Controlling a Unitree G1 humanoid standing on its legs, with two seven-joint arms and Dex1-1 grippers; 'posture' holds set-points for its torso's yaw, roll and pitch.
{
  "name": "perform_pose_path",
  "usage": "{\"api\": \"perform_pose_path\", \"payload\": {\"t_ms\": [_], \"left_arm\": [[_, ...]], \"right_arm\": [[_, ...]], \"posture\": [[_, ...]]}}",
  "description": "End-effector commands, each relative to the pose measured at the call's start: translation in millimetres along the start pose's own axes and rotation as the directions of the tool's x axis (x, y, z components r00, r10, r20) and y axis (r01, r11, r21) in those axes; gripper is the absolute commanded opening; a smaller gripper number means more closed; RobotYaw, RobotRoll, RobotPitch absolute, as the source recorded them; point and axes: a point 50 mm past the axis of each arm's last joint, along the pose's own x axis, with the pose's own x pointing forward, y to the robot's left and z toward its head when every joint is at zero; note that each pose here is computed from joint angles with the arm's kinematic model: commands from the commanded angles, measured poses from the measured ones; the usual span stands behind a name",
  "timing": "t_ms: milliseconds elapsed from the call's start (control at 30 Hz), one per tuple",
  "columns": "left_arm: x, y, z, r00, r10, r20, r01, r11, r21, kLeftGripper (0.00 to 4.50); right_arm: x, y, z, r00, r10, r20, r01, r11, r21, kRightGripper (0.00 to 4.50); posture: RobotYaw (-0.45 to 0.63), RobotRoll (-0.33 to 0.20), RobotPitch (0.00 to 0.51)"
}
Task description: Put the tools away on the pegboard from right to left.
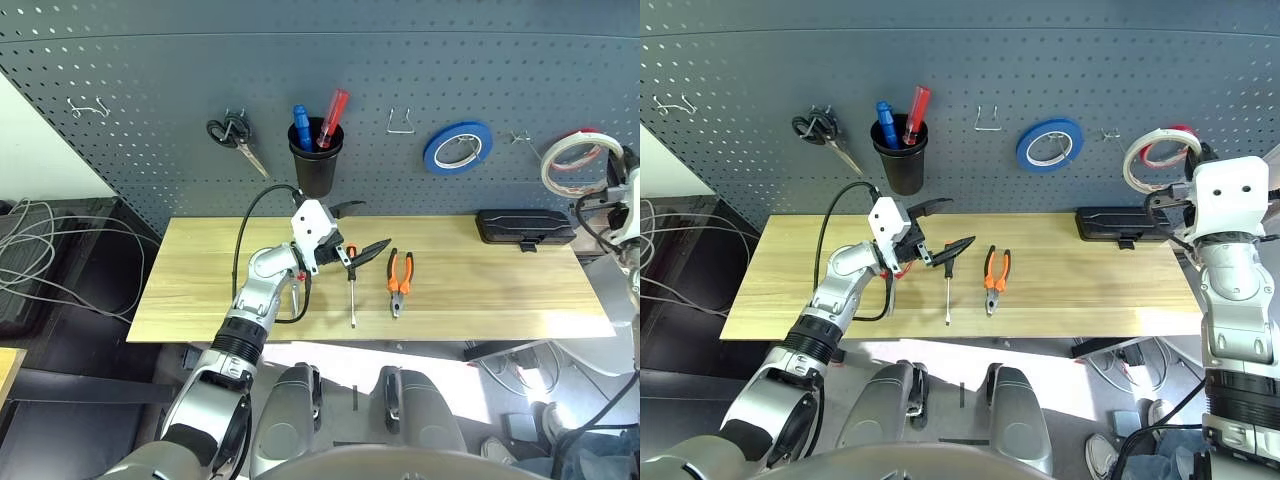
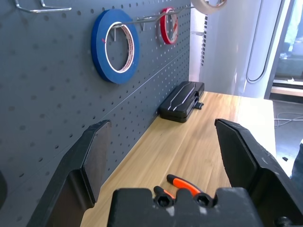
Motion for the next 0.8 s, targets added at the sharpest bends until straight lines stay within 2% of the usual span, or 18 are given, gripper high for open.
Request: {"api": "perform_pose_path", "payload": {"t_ms": [33,300,467,567,700,733,800], "left_arm": [[2,-1,1,1.000,-0.016,0.000,0.016,1.000,-0.002,4.50],[1,0,0,1.000,-0.004,-0.021,0.005,1.000,0.011,4.50],[0,1,0,1.000,0.002,-0.028,-0.002,1.000,0.022,4.50],[-1,4,0,0.999,0.011,-0.039,-0.010,1.000,0.025,4.50],[-3,5,1,0.998,-0.010,-0.060,0.012,0.999,0.038,4.50],[-4,5,1,0.997,-0.021,-0.072,0.024,0.999,0.043,4.50],[-7,6,0,0.993,-0.053,-0.105,0.059,0.997,0.050,4.50]], "right_arm": [[7,9,-14,0.997,0.017,-0.075,-0.014,0.999,0.032,0.02],[26,33,-18,0.993,0.082,-0.087,-0.077,0.996,0.052,0.02],[25,41,-19,0.990,0.117,-0.075,-0.112,0.991,0.072,1.66],[14,45,-23,0.985,0.153,-0.076,-0.147,0.987,0.071,2.77],[-1,54,-17,0.968,0.247,-0.049,-0.243,0.967,0.073,4.25],[-7,60,-17,0.955,0.291,-0.059,-0.285,0.954,0.089,4.46],[-23,76,-21,0.899,0.420,-0.122,-0.399,0.902,0.165,4.46]], "posture": [[0.02,0.000,0.111],[0.05,0.000,0.117],[0.05,0.000,0.125],[0.06,0.000,0.130],[0.06,0.000,0.135],[0.06,0.000,0.139],[0.05,0.000,0.142]]}}
